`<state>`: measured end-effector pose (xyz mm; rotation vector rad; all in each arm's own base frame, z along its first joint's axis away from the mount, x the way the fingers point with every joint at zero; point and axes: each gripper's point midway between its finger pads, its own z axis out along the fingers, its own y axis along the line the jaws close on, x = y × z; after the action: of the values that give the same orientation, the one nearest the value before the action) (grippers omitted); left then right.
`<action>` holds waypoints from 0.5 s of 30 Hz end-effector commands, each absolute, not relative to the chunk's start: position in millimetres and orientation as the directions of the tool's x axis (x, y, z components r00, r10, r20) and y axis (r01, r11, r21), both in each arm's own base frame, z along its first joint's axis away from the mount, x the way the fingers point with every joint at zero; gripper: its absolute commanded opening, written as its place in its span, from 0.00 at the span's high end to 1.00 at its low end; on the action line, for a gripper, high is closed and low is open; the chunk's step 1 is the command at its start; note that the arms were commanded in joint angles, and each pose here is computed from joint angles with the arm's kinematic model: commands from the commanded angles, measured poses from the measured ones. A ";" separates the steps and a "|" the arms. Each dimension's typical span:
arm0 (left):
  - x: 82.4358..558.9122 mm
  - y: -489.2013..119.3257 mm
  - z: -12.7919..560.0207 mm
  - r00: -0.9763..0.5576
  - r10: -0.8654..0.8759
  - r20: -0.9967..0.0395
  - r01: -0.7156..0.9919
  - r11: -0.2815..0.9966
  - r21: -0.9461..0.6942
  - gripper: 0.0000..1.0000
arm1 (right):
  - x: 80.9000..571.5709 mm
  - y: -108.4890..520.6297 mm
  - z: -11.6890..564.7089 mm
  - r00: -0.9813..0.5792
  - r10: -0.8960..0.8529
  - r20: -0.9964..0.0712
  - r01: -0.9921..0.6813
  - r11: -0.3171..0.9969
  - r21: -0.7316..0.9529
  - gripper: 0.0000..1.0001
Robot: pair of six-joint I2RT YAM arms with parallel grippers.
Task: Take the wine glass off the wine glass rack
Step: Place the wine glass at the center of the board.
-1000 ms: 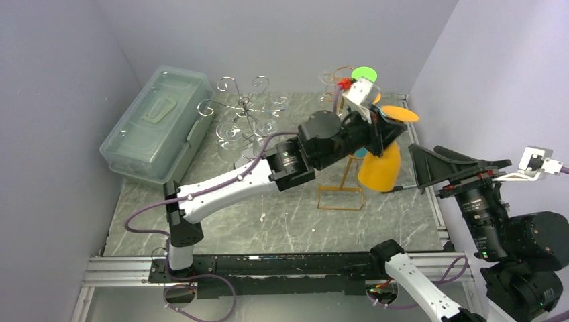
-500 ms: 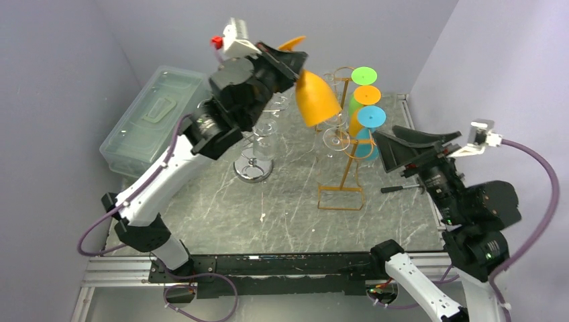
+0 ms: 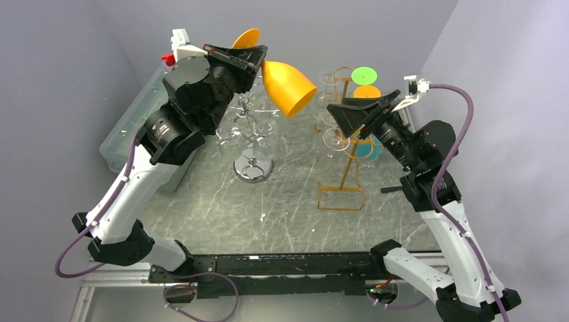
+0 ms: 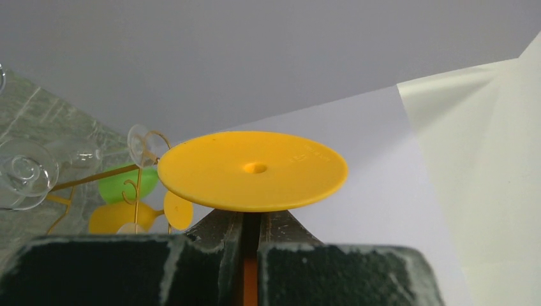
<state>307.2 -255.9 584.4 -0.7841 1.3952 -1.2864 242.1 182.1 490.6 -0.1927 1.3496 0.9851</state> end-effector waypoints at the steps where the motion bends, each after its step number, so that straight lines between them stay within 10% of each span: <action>1: 305.2 -243.3 584.9 -0.230 -0.957 -0.179 0.115 0.156 -0.981 1.00 | 223.0 187.7 532.1 -0.001 0.515 -0.857 -0.775 0.541 0.327 0.31; 15: 304.3 -210.7 591.7 -0.169 -0.970 -0.175 0.133 0.154 -0.979 1.00 | 226.9 211.9 526.1 -0.044 0.505 -0.862 -0.784 0.517 0.342 0.32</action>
<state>313.1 -230.2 567.1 -0.8875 1.3952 -1.2134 234.8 211.0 498.5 -0.2720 1.3142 1.0677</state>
